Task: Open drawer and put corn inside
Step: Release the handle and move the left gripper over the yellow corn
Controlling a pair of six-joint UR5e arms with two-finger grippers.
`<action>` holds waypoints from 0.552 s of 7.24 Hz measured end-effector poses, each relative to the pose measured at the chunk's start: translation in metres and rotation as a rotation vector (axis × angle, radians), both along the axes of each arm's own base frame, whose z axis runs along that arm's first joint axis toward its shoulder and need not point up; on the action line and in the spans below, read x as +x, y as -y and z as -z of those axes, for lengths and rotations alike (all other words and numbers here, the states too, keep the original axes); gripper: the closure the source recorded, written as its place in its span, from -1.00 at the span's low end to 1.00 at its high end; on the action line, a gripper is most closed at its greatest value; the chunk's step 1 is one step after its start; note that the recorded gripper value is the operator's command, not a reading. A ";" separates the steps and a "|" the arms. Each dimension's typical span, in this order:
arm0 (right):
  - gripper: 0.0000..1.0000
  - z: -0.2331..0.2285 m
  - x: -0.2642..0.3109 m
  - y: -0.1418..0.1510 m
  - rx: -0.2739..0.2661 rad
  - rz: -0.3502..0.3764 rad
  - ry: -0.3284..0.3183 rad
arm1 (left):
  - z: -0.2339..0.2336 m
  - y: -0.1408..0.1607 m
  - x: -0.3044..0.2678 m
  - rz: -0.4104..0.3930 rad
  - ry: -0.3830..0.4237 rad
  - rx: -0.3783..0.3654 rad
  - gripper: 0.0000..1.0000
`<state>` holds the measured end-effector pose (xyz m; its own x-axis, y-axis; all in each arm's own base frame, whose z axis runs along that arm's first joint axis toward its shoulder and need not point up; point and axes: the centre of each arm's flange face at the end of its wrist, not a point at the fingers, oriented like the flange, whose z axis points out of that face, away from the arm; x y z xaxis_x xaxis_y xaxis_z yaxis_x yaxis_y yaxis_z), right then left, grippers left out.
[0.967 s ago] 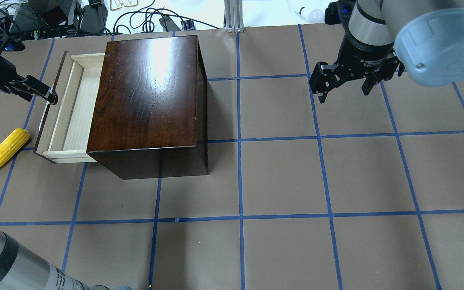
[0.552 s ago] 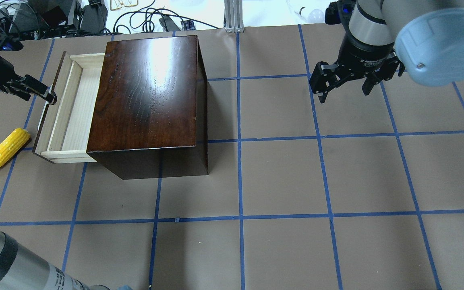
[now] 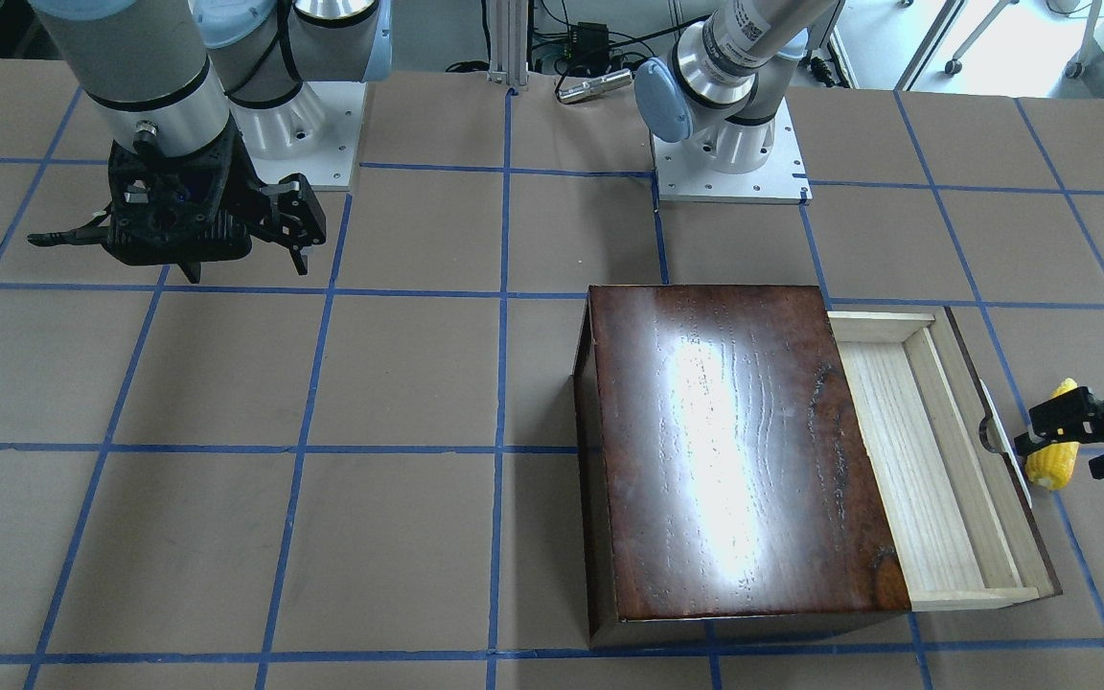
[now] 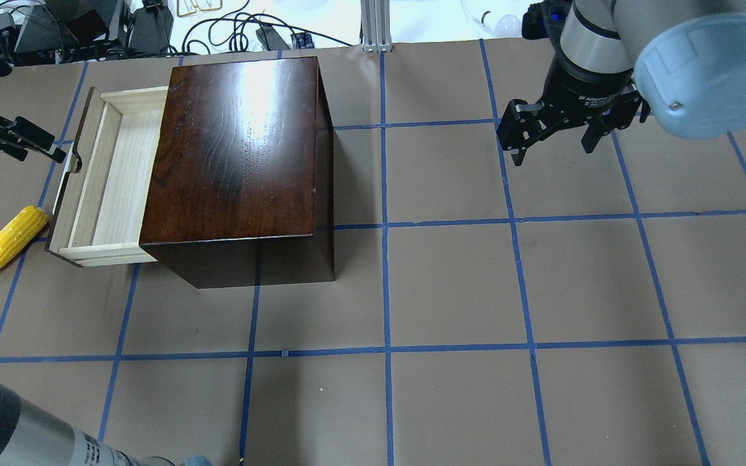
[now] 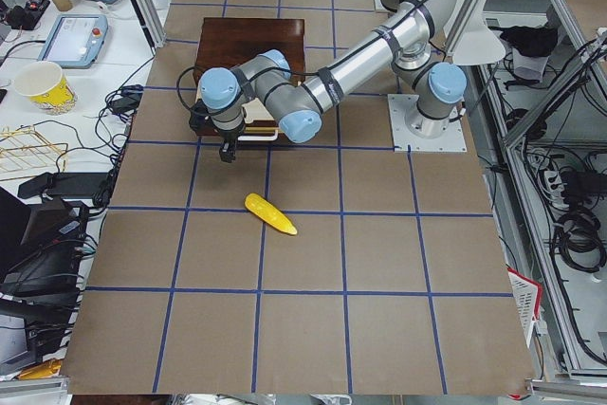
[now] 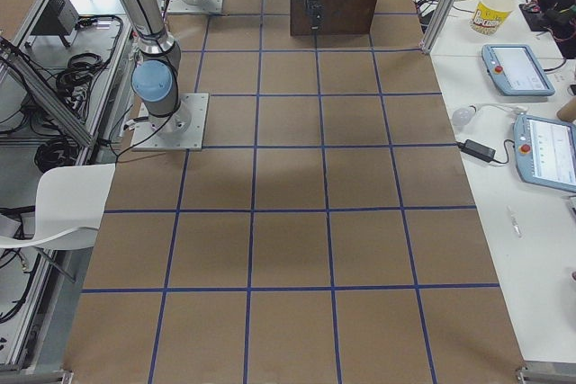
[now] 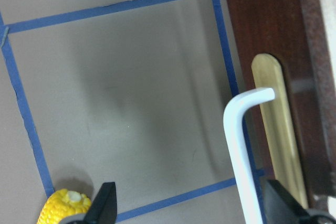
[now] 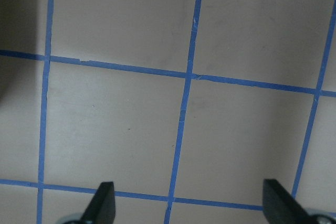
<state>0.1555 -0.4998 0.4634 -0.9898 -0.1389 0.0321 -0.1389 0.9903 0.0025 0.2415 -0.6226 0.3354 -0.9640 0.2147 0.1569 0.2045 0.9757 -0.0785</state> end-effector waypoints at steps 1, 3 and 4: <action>-1.00 0.000 0.000 0.000 0.000 0.000 0.000 | -0.013 -0.002 0.005 -0.001 0.025 0.001 -1.00; -1.00 0.000 0.000 0.000 0.000 0.000 0.000 | -0.020 -0.010 0.033 0.034 0.057 0.003 -1.00; -1.00 0.000 0.000 0.000 0.000 0.000 0.000 | -0.013 -0.017 0.051 0.104 0.077 0.017 -1.00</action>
